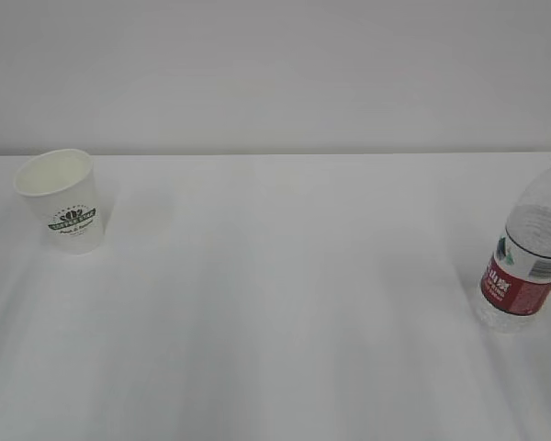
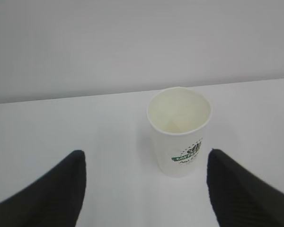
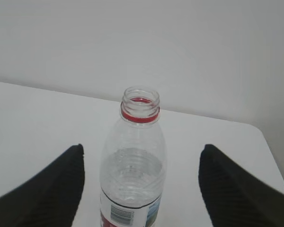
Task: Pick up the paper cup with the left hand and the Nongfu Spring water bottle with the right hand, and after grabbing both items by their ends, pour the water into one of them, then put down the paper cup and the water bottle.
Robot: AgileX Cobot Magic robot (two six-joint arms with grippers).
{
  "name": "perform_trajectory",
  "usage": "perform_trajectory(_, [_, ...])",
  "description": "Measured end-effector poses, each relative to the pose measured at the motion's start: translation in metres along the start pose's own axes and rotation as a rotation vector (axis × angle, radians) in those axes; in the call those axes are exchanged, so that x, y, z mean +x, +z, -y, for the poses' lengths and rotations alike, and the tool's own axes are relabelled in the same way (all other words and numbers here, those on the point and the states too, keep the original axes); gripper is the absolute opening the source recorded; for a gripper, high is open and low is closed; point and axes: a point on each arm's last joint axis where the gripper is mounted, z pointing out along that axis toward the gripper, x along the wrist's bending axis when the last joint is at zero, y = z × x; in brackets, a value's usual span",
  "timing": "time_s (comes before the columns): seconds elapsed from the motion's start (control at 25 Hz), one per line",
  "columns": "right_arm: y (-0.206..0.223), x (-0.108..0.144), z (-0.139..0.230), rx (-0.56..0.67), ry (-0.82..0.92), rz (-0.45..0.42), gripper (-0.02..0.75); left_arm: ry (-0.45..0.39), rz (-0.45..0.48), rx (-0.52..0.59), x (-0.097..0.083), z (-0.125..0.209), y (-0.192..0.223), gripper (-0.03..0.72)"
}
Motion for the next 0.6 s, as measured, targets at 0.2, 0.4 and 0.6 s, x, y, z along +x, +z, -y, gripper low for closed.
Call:
perform_trajectory(0.2, [0.015,0.001,0.004,0.012,0.006,-0.016,0.568,0.000,0.001,0.041,0.000,0.010,0.017,0.579])
perform_trajectory(0.4, [0.022,0.004,0.017,0.031,0.027,-0.030,0.568,-0.002,0.002,0.066,0.000,0.019,0.031,0.579])
perform_trajectory(0.6, [0.025,0.007,0.026,0.008,0.034,-0.043,0.568,-0.016,0.001,0.078,-0.001,0.033,0.045,0.579])
